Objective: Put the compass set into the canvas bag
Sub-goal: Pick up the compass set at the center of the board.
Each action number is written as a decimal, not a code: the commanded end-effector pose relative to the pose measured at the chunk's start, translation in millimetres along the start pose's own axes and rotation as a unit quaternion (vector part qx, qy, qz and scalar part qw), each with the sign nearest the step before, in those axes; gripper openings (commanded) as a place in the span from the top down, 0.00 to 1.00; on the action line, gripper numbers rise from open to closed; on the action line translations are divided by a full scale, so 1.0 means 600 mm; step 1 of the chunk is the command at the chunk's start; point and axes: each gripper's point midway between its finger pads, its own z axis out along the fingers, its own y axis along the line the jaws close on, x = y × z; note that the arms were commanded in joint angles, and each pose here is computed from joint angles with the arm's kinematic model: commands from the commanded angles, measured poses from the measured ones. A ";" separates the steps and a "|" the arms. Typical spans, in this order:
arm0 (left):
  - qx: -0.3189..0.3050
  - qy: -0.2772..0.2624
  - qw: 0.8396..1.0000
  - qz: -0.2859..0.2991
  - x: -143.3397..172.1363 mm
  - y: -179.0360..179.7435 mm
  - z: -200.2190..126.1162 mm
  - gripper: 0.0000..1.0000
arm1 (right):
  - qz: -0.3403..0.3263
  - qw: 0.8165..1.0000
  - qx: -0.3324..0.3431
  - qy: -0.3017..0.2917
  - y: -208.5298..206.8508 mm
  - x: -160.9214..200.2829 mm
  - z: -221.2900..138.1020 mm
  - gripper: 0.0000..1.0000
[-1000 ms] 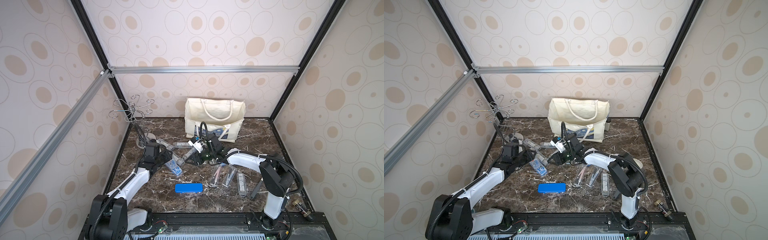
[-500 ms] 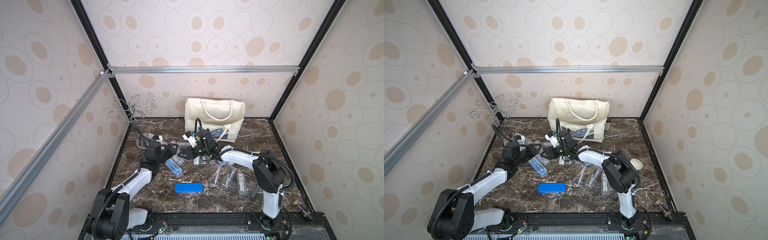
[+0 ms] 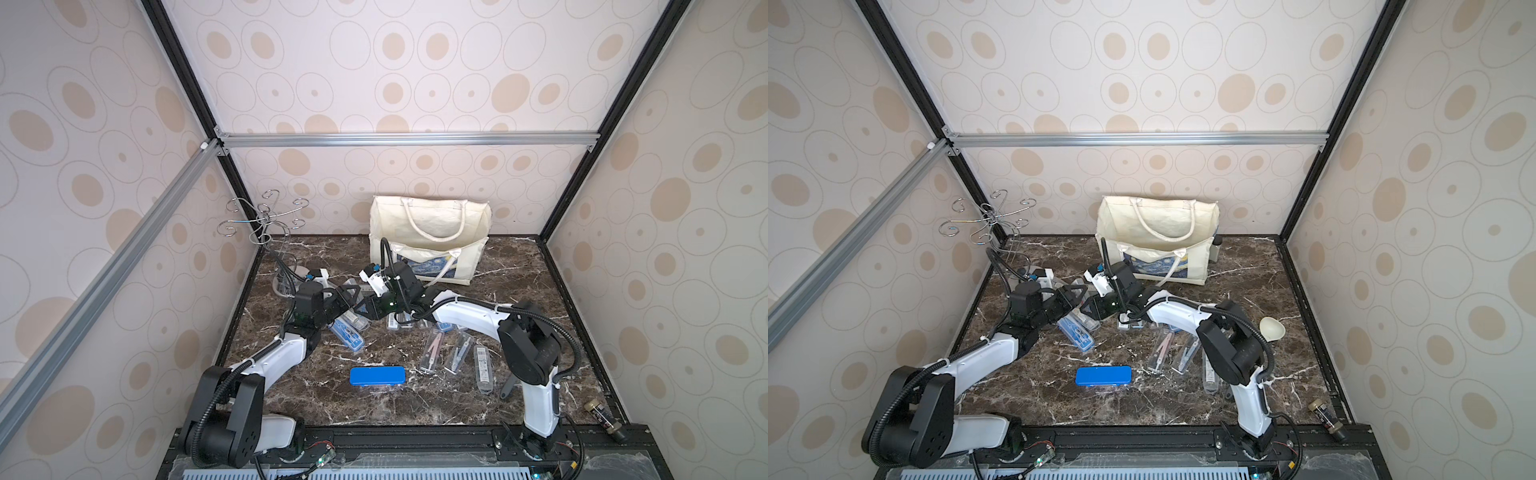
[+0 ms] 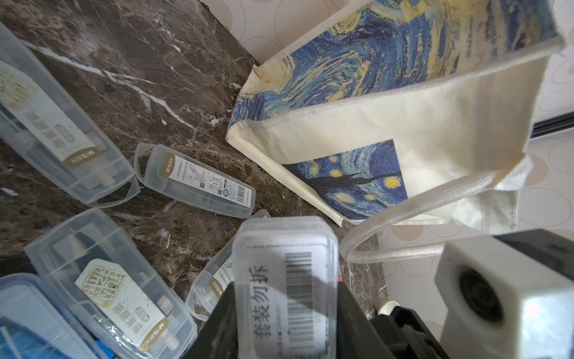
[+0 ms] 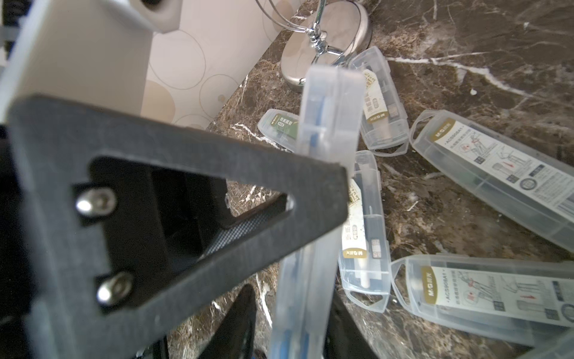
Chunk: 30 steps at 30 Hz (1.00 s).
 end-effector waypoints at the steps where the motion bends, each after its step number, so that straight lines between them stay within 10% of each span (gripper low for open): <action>1: 0.033 -0.012 0.999 0.001 -0.013 -0.028 0.003 0.64 | -0.003 1.000 -0.004 0.002 0.004 0.000 0.011 0.72; 8: 0.037 -0.011 0.999 0.001 -0.010 -0.027 0.004 0.62 | 0.004 1.000 -0.006 -0.001 0.004 -0.002 0.012 0.86; 13: 0.041 -0.012 0.999 0.009 -0.010 -0.031 -0.001 0.00 | 0.000 1.000 0.000 0.001 0.002 -0.001 0.010 0.87; 30: 0.163 -0.164 0.965 0.120 -0.052 -0.134 -0.151 0.00 | -0.140 0.987 0.027 0.070 0.056 -0.080 -0.108 0.93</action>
